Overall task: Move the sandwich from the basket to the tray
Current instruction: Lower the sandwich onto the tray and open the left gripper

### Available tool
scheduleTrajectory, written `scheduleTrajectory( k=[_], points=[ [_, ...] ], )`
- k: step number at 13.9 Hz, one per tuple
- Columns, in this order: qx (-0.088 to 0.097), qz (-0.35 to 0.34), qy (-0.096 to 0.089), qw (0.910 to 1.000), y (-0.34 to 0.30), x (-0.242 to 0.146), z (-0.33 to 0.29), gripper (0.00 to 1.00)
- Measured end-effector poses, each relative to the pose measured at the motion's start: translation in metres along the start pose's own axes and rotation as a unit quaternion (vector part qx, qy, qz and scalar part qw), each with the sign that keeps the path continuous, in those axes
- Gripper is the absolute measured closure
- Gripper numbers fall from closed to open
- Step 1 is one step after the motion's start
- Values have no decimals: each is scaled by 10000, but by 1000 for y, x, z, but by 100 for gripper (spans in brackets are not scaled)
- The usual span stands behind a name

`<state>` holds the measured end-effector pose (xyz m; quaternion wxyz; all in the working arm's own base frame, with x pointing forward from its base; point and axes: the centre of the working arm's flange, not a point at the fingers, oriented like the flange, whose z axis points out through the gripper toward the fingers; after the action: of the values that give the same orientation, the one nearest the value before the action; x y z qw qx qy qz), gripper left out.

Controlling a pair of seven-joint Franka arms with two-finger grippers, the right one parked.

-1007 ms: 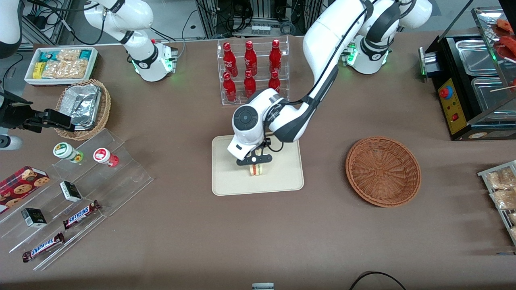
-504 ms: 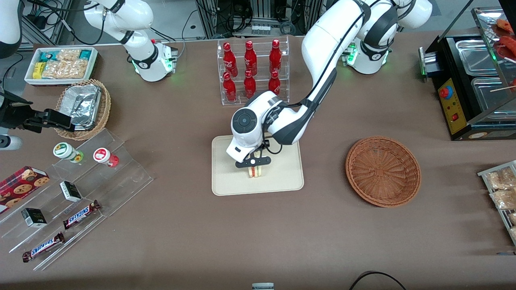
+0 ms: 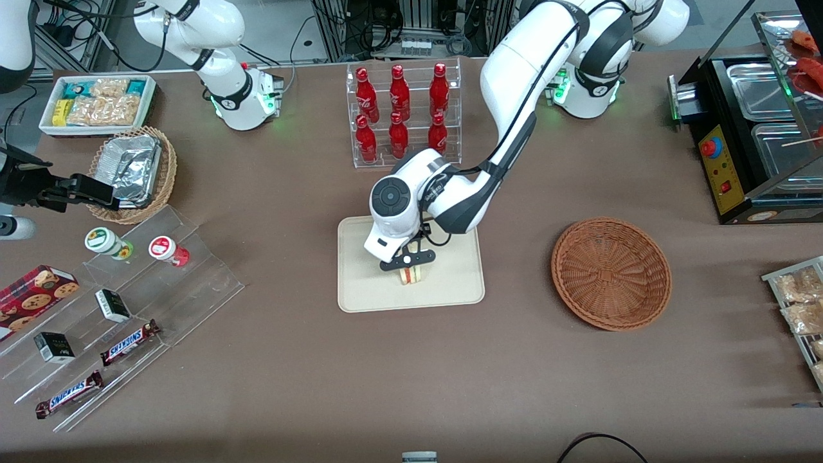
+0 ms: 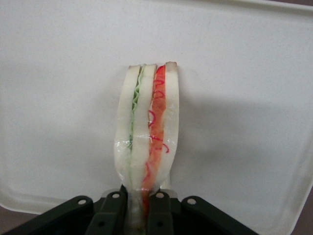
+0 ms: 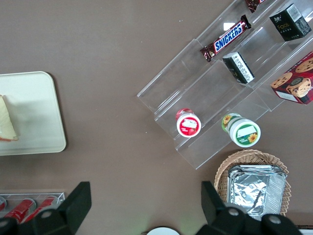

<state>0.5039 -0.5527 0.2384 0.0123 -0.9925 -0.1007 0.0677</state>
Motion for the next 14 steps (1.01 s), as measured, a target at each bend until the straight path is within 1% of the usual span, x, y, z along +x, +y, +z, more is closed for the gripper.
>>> scheduleTrajectory(
  k=[1,2,4,6,7,9,11,14],
  points=[
    [-3,-9,2,10000,0,0,0,79],
    [-8,-22,4,10000,0,0,0,71],
    [-24,-52,14,10000,1,1,-2,50],
    [-79,-67,47,9999,3,2,-9,32],
    [-119,-68,71,9999,4,3,-17,21],
    [-135,-64,81,9999,3,1,-42,1],
    [-154,-47,97,9998,-1,-5,-76,0],
    [-116,-24,100,9999,-11,-16,-126,0]
  ],
)
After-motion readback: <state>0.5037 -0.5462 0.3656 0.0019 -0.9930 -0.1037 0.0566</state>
